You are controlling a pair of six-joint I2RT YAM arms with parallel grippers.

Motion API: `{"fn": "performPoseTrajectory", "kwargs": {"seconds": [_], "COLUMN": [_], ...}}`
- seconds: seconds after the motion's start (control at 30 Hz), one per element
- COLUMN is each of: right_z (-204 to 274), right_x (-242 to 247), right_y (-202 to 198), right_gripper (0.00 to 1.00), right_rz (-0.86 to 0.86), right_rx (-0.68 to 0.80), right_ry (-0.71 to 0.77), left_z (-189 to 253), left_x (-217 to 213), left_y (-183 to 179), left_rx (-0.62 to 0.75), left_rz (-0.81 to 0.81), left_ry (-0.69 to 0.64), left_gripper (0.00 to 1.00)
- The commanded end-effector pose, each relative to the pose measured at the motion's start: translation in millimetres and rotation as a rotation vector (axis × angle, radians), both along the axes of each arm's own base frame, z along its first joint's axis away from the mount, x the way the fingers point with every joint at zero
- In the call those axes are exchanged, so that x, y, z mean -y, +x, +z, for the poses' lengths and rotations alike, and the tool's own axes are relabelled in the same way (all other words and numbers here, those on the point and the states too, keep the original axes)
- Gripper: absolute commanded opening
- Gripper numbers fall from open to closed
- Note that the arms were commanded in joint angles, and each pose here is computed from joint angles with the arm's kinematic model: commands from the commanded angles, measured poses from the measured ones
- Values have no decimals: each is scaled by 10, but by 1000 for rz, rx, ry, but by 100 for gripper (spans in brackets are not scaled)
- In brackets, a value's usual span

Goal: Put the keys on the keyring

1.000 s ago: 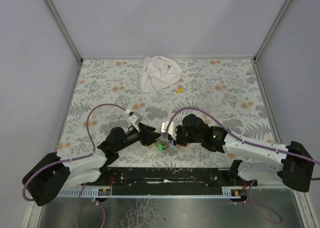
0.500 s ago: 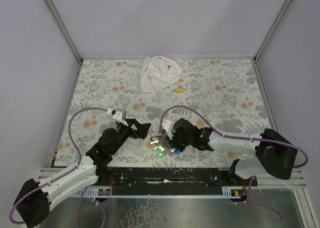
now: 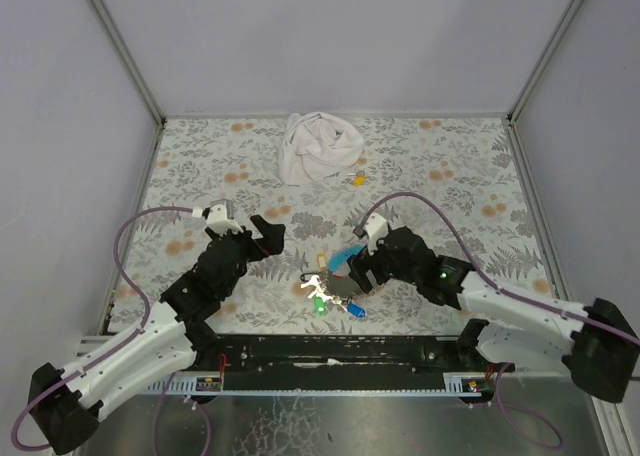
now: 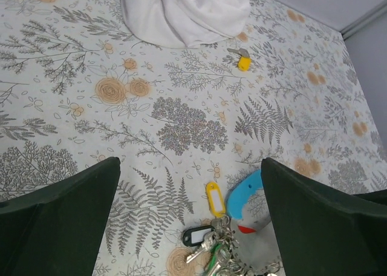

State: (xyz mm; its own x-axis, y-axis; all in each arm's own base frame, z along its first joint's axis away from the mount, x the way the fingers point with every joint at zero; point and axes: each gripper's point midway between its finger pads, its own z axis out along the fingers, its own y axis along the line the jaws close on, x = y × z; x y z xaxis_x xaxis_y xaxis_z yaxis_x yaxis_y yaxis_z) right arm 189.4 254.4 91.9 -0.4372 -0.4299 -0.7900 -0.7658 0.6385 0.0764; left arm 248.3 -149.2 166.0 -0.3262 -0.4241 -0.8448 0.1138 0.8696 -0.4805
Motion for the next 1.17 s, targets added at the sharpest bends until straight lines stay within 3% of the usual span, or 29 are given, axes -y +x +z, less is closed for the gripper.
{"fn": "performPoseTrajectory", "kwargs": {"seconds": [0.0,0.3,0.5,0.77,1.13], "right_z": [331,978,1127,1080,1060], "right_x": [497,1264,1426,1351,1300], "right_y": [272,278,219,215,228], "right_gripper": [97,99,99,99,99], "right_rz": [-264,-545,-596,-558,-537], "right_rx": [166,412,499,479,473], "right_ry": [-13,126,274,248,235], "left_z": [110,591,998,1036,989], "left_x": [-141,-267,-386,-499,-463], "left_y": [1,-162,-331,-350,-353], "left_rx": [-72,-28,88,116,111], "left_rz": [101,87,59,110,78], "left_ry": [-24,-61,-143,-188,-135], "left_gripper": [100,100,100,100,100]}}
